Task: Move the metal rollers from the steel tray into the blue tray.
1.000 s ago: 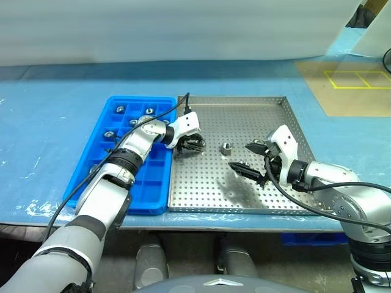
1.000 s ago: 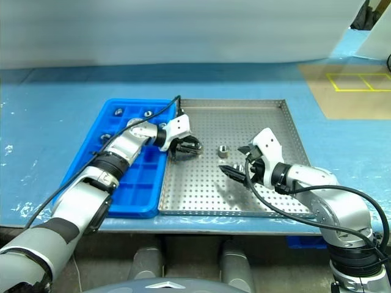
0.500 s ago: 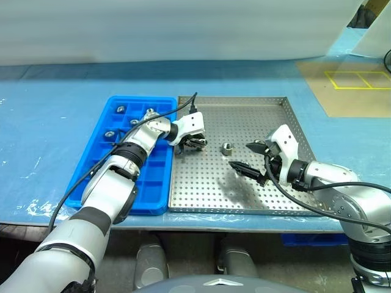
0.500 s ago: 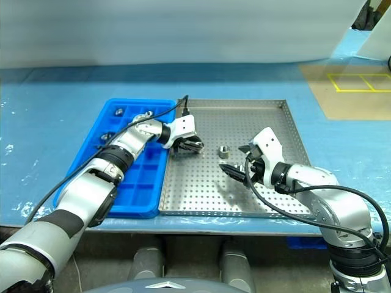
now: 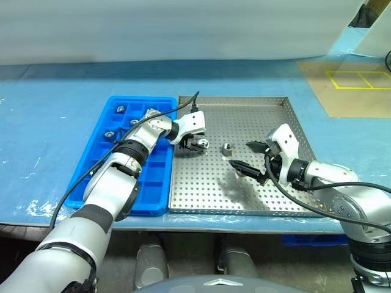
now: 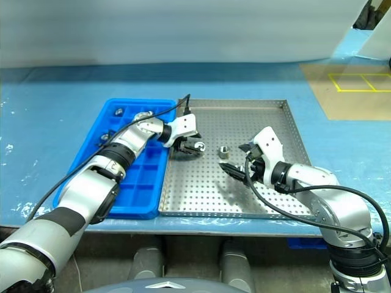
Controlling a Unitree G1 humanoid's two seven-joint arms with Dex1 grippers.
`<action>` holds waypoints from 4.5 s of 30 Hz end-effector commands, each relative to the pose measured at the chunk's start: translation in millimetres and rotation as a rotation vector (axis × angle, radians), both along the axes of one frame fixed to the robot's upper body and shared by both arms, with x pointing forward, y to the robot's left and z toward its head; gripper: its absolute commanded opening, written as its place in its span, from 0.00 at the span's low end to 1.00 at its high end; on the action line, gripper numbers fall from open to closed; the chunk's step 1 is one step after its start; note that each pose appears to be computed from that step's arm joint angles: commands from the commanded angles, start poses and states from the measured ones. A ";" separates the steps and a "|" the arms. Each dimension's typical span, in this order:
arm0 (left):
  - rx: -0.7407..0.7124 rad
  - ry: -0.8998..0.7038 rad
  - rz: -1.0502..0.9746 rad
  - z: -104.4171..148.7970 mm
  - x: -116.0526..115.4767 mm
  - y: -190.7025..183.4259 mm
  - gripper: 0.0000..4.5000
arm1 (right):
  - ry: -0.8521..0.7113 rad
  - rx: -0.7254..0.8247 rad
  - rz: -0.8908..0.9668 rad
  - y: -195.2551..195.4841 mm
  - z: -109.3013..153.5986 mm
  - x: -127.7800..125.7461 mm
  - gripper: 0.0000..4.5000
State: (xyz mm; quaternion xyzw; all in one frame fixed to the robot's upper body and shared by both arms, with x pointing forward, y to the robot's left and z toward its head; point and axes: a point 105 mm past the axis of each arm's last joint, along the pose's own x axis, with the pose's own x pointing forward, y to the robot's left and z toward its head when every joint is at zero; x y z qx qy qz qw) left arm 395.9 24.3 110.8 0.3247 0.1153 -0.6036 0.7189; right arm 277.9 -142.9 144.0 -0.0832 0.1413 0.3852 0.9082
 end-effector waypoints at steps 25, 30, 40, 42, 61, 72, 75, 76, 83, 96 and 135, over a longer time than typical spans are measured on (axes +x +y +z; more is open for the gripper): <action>-0.075 -0.005 -0.029 35.4 -4.8 0.9 0.36 | -0.070 0.038 0.105 16.8 15.5 4.2 1.00; -0.103 -0.018 0.002 47.2 -10.5 11.0 0.36 | -0.063 0.040 0.156 22.8 15.4 9.2 1.00; -0.124 -0.027 0.113 59.8 -33.2 42.8 0.36 | -0.063 0.028 0.247 36.5 11.8 25.6 1.00; -0.124 -0.031 0.139 60.6 -36.8 47.8 0.36 | -0.065 0.031 0.266 39.5 12.3 27.9 1.00; -0.218 -0.048 0.610 61.7 -54.8 122.1 0.36 | -0.024 0.042 0.463 75.2 -2.8 42.7 1.00; -0.203 -0.052 0.814 56.2 -61.4 154.1 0.36 | -0.010 0.039 0.517 84.6 -7.6 46.3 1.00; -0.196 -0.051 0.838 55.2 -62.2 157.6 0.36 | -0.009 0.038 0.520 85.4 -8.6 47.4 1.00; -0.191 -0.051 0.846 54.3 -62.5 159.2 0.36 | -0.009 0.037 0.521 85.7 -9.1 47.6 1.00; -0.149 -0.033 0.907 41.3 -63.3 169.8 0.36 | -0.005 0.037 0.526 87.2 -12.4 45.8 1.00; -0.197 0.020 0.916 23.7 -54.2 163.2 0.44 | -0.007 0.036 0.510 84.2 -13.5 45.4 1.00; -0.447 0.105 0.451 65.9 -36.4 52.1 0.99 | -0.054 0.058 0.225 12.1 9.9 45.4 1.00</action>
